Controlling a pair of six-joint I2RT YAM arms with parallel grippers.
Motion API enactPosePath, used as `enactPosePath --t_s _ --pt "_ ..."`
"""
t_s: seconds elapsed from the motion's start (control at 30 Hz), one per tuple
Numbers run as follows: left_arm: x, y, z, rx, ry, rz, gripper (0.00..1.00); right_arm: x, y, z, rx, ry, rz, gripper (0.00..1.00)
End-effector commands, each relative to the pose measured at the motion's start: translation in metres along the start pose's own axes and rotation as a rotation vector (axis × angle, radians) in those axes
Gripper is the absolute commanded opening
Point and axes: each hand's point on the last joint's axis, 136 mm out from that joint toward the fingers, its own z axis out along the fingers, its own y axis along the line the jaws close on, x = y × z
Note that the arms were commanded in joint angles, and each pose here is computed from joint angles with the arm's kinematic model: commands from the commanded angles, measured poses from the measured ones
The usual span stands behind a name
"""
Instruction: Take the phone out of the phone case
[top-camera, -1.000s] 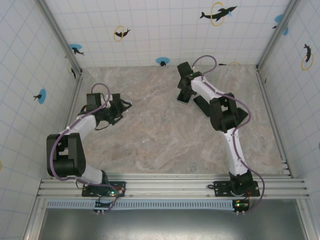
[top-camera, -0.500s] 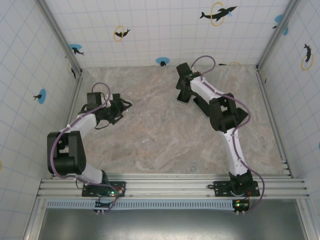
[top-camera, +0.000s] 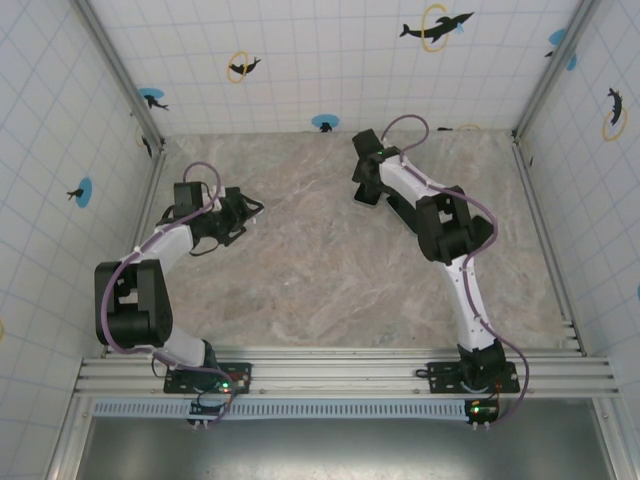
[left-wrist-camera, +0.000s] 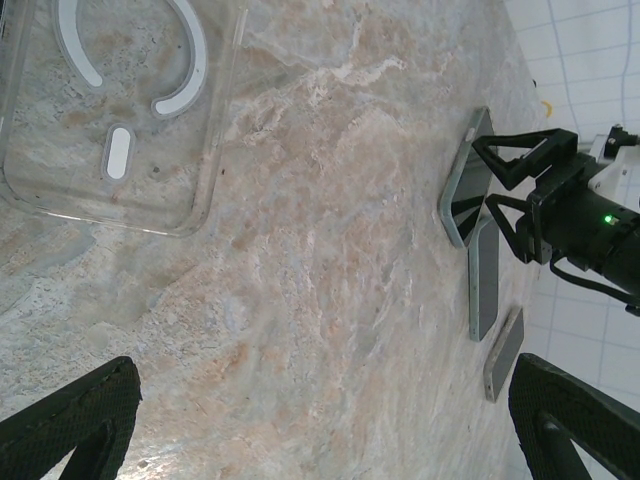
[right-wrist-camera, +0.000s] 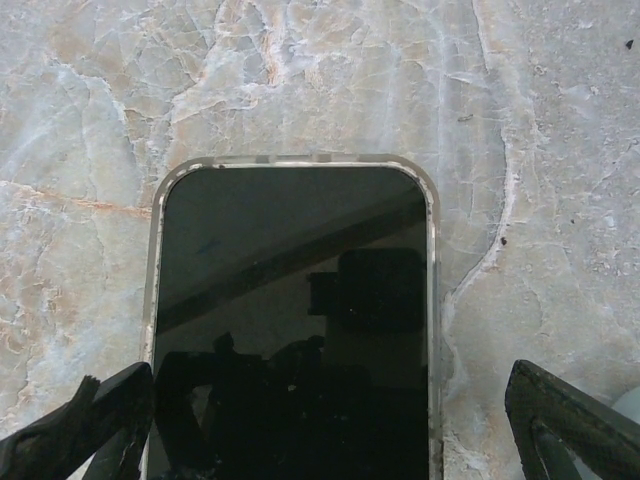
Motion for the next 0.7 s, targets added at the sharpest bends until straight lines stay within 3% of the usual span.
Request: enactPosePath --t_s 0.0,0.3,0.67 --pt "0.002 -0.004 0.001 -0.001 0.022 0.006 0.97 0.025 0.006 0.023 -0.004 0.050 -0.013 0.93" --pt "0.005 -0.004 -0.002 -0.008 0.029 0.015 0.97 0.015 0.028 0.012 -0.122 0.008 0.032 0.91" --pt "0.005 -0.003 0.000 -0.008 0.038 0.012 0.97 0.051 -0.003 0.035 0.101 0.058 -0.140 0.91"
